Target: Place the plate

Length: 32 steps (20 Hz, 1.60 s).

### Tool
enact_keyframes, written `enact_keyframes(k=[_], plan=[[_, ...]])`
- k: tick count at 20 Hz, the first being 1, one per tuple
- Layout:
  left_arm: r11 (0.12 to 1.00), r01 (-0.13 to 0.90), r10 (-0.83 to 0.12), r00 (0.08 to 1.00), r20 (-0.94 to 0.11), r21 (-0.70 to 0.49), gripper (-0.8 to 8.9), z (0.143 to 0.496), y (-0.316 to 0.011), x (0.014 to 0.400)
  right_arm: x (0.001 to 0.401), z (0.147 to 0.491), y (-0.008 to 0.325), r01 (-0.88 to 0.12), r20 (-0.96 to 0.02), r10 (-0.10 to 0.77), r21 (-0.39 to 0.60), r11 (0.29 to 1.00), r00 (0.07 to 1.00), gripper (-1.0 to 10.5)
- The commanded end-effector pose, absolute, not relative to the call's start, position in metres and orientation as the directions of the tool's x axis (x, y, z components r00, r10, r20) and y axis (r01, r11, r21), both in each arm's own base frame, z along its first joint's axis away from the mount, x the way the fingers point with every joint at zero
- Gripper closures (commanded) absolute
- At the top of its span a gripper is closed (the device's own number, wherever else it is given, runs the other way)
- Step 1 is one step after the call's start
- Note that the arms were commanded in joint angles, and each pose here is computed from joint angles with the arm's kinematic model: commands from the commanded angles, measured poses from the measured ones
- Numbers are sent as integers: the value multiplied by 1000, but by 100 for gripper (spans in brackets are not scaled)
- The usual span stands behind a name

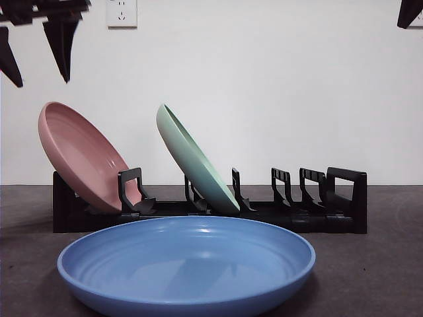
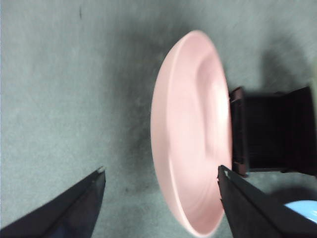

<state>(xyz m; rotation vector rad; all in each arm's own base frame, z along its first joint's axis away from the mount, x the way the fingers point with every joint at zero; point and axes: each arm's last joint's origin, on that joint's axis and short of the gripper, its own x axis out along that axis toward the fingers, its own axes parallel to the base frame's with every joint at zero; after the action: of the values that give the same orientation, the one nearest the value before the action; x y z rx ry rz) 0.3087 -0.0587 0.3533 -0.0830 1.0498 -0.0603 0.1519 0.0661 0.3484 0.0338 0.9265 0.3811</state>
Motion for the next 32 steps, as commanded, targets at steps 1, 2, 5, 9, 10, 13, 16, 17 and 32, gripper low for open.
enact_keyframes(k=[1, 2, 5, 9, 10, 13, 16, 17, 32], plan=[[996, -3, -72, 504, -860, -85, 451, 353, -62, 321, 153, 351, 67, -323, -768, 341, 184, 928, 542, 762], [997, -9, -59, 500, -864, -73, 452, 350, -62, 324, 153, 351, 67, -323, -768, 341, 184, 928, 542, 762], [998, -19, -36, 486, -873, -52, 452, 342, -63, 332, 153, 351, 67, -323, -768, 341, 183, 928, 543, 762], [999, -20, -35, 479, -877, -51, 478, 334, -64, 340, 153, 351, 67, -323, -767, 340, 183, 929, 543, 762], [999, -20, -34, 473, -880, -49, 484, 332, -65, 341, 153, 351, 67, -323, -768, 340, 183, 929, 543, 762], [999, -20, -33, 470, -882, -48, 662, 330, -65, 343, 153, 351, 67, -323, -768, 340, 183, 929, 543, 762], [998, -19, -36, 485, -874, -52, 805, 331, -65, 344, 153, 351, 67, -323, -768, 340, 183, 929, 543, 762], [998, -19, -37, 489, -871, -53, 805, 332, -65, 345, 153, 351, 67, -323, -768, 340, 183, 929, 543, 762], [992, -33, 117, 546, -830, 119, 804, 421, -53, 306, 152, 351, 67, -338, -767, 340, 171, 926, 544, 762]])
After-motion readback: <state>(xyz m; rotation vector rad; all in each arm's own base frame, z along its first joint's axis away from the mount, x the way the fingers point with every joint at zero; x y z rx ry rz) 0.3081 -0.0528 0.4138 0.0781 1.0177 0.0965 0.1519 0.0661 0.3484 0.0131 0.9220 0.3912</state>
